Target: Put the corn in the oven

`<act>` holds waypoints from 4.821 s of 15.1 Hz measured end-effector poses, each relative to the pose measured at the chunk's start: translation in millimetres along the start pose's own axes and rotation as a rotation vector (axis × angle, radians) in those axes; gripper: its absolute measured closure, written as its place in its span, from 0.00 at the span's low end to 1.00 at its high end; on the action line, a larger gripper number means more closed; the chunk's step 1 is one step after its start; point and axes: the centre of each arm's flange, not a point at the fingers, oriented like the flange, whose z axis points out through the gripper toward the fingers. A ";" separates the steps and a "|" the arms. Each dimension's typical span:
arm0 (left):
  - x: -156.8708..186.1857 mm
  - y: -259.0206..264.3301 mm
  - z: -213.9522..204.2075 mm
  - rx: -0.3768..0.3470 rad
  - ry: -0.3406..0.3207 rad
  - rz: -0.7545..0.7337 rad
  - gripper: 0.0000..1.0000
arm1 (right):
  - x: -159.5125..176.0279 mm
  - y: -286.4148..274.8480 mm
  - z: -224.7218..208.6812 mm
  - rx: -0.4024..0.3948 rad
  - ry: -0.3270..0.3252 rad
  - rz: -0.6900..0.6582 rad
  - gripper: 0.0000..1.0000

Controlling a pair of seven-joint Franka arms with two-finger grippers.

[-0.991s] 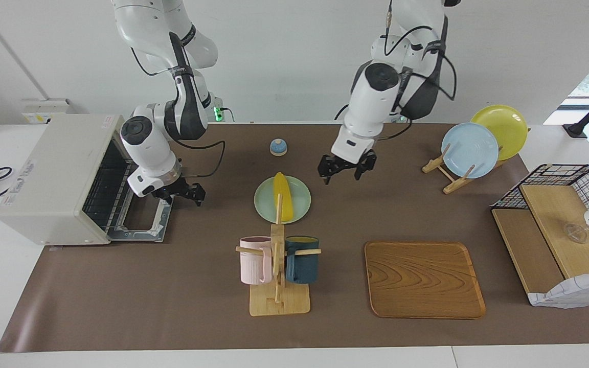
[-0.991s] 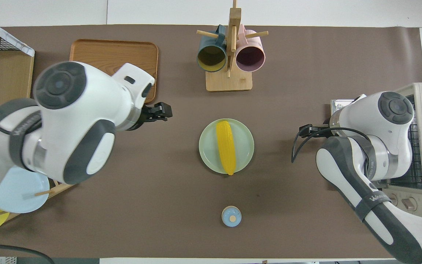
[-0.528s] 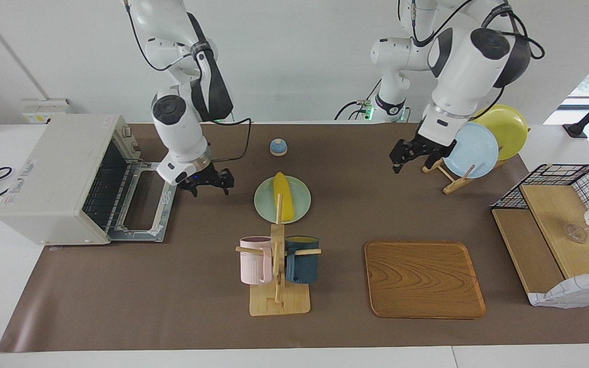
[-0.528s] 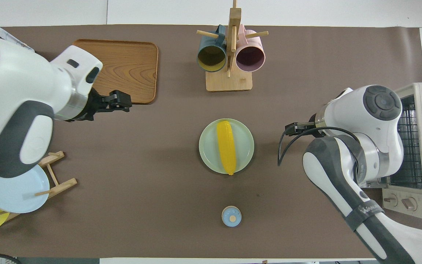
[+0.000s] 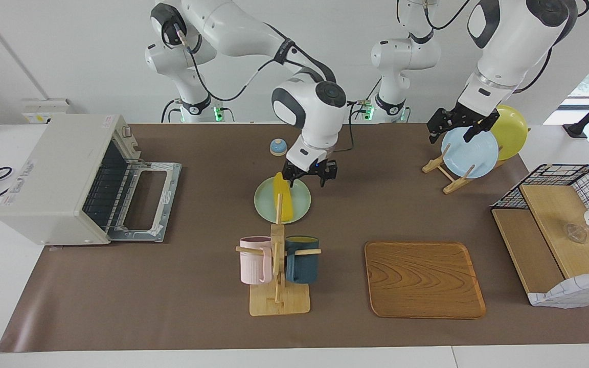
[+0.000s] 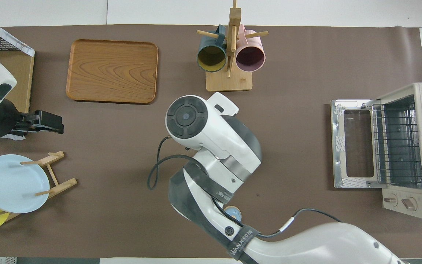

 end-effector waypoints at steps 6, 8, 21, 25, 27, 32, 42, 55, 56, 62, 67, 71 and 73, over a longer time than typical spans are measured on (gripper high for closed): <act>2.5 11.7 -31.1 0.000 -0.015 0.024 0.00 | -12.7 -8.7 29.3 -0.012 -0.006 -0.039 0.34; 7.4 12.3 -29.5 0.000 -0.028 0.025 0.00 | -21.6 -9.3 40.3 -0.008 -0.002 -0.052 0.56; 13.2 18.4 -31.7 0.000 -0.040 0.037 0.00 | -51.4 -1.4 67.0 -0.031 -0.020 -0.085 0.78; 13.3 17.5 -31.8 -0.001 -0.040 0.035 0.00 | -52.3 2.1 59.8 -0.053 -0.002 -0.097 0.97; 13.4 16.8 -31.8 -0.001 -0.039 0.034 0.00 | -52.2 8.4 54.8 -0.116 0.002 -0.115 0.97; 13.9 13.6 -32.0 -0.001 -0.039 0.028 0.00 | -23.7 59.7 29.3 -0.219 -0.043 -0.106 0.97; 13.6 12.2 -31.6 -0.001 -0.044 0.025 0.00 | -12.3 332.3 5.7 -0.279 -0.204 -0.141 0.97; 12.9 12.0 -31.2 0.000 -0.050 0.025 0.00 | -42.5 472.5 35.0 -0.224 -0.209 -0.152 0.97; 12.8 12.0 -31.3 0.000 -0.049 0.025 0.00 | -42.7 473.4 34.8 -0.224 -0.206 -0.151 0.97; 12.7 12.0 -31.3 0.000 -0.050 0.025 0.00 | -51.5 480.4 43.9 -0.217 -0.185 -0.167 0.97; 12.7 12.0 -31.3 0.000 -0.050 0.025 0.00 | -53.5 479.9 45.9 -0.216 -0.191 -0.181 0.75; 12.6 12.0 -31.2 0.000 -0.050 0.025 0.00 | -47.4 476.3 33.4 -0.223 -0.191 -0.185 0.74; 12.6 12.0 -31.2 0.000 -0.050 0.025 0.00 | -42.7 464.5 22.4 -0.218 -0.194 -0.193 0.73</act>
